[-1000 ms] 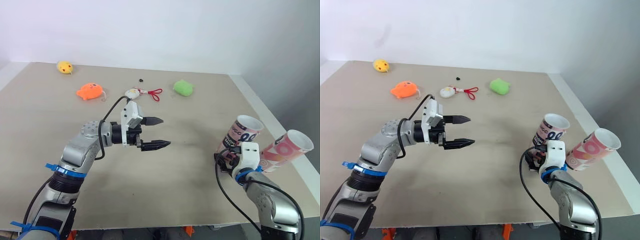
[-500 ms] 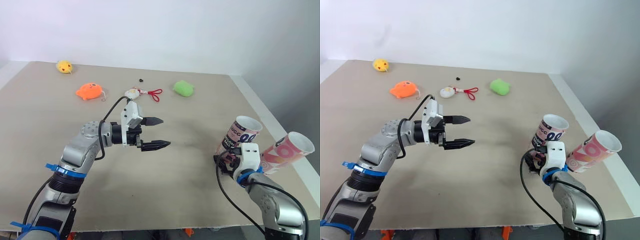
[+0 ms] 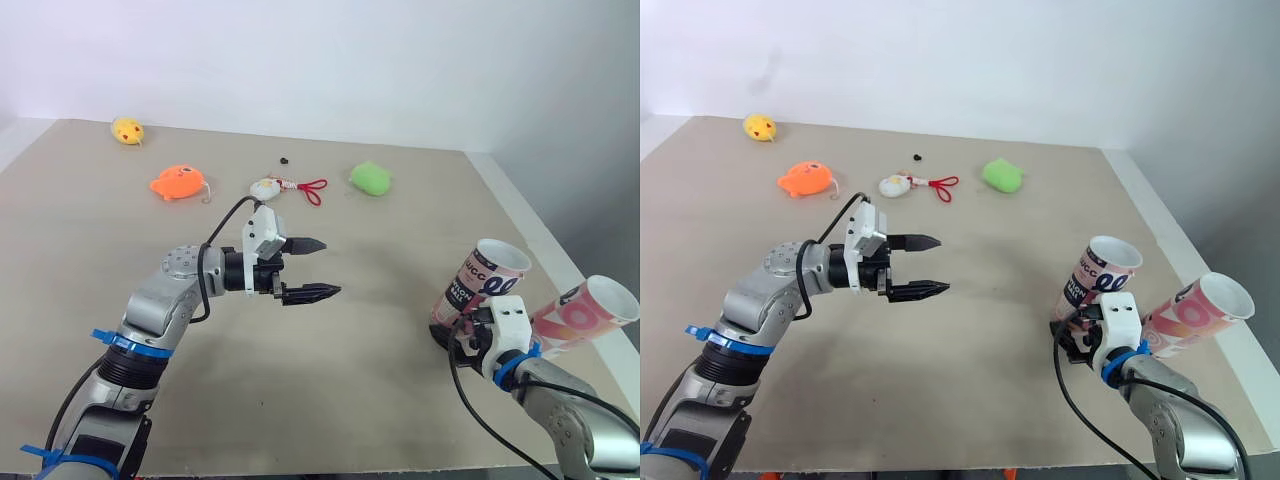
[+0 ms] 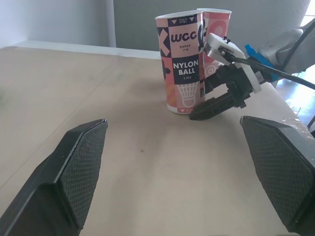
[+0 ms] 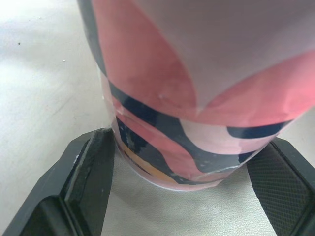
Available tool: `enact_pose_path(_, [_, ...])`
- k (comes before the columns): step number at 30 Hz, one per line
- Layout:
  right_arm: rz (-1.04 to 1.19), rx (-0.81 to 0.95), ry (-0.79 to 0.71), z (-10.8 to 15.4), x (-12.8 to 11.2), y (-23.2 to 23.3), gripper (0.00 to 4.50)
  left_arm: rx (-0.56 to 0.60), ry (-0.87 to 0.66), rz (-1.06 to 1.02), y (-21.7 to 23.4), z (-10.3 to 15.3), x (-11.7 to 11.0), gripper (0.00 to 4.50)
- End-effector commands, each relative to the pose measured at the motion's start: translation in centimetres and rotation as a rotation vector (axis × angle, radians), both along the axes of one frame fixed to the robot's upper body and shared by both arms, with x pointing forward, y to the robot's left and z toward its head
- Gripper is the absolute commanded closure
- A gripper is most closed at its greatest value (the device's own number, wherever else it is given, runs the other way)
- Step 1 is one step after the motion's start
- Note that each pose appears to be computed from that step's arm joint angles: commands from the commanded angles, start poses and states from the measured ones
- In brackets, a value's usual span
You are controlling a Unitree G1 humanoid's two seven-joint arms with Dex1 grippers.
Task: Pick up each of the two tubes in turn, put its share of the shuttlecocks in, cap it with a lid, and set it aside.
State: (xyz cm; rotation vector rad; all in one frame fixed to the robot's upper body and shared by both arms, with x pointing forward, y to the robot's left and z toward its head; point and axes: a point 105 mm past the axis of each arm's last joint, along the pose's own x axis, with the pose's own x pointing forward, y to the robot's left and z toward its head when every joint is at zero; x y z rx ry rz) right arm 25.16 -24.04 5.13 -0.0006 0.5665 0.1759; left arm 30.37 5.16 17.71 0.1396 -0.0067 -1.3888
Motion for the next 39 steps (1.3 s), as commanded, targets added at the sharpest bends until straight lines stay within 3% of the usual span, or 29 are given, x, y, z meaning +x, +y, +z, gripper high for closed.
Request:
enact_pose_path(1, [0.151,0.210,0.680,-11.4,-12.0,5.0,0.28,-0.003,-0.045,-0.013,-0.3,0.8,-0.3,0.00])
enact_pose_path(6, [0.168,0.095,0.614,-11.3,-12.3,3.3,0.28,-0.006,-0.050,-0.008,-0.2,0.9,-0.2,0.00])
enact_pose_path(14, [0.199,0.109,0.530,-10.5,-12.2,2.6,0.28,-0.012,-0.050,-0.013,-0.5,0.8,-0.1,0.00])
enact_pose_path(16, [0.223,0.067,0.412,-9.8,-11.5,2.0,0.28,-0.015,-0.052,-0.009,-0.5,0.8,-0.1,0.00])
enact_pose_path(18, [0.236,0.045,0.391,-9.8,-11.6,1.4,0.28,-0.015,-0.053,-0.006,-0.4,0.8,0.0,0.00])
enact_pose_path(22, [0.286,0.059,0.289,-9.1,-11.7,1.1,0.28,-0.013,-0.049,-0.004,-0.3,0.7,-0.1,0.00])
enact_pose_path(27, [0.358,0.131,0.287,-8.9,-13.3,1.1,0.28,-0.011,-0.048,0.000,-0.2,0.6,-0.1,0.00])
enact_pose_path(33, [0.594,0.248,0.157,-5.6,-14.9,3.6,0.28,-0.005,-0.035,0.015,0.4,0.2,-0.1,0.00])
enact_pose_path(39, [0.794,0.211,-0.069,-1.6,-11.4,6.6,0.28,-0.020,-0.021,0.104,2.3,-0.4,0.2,0.00])
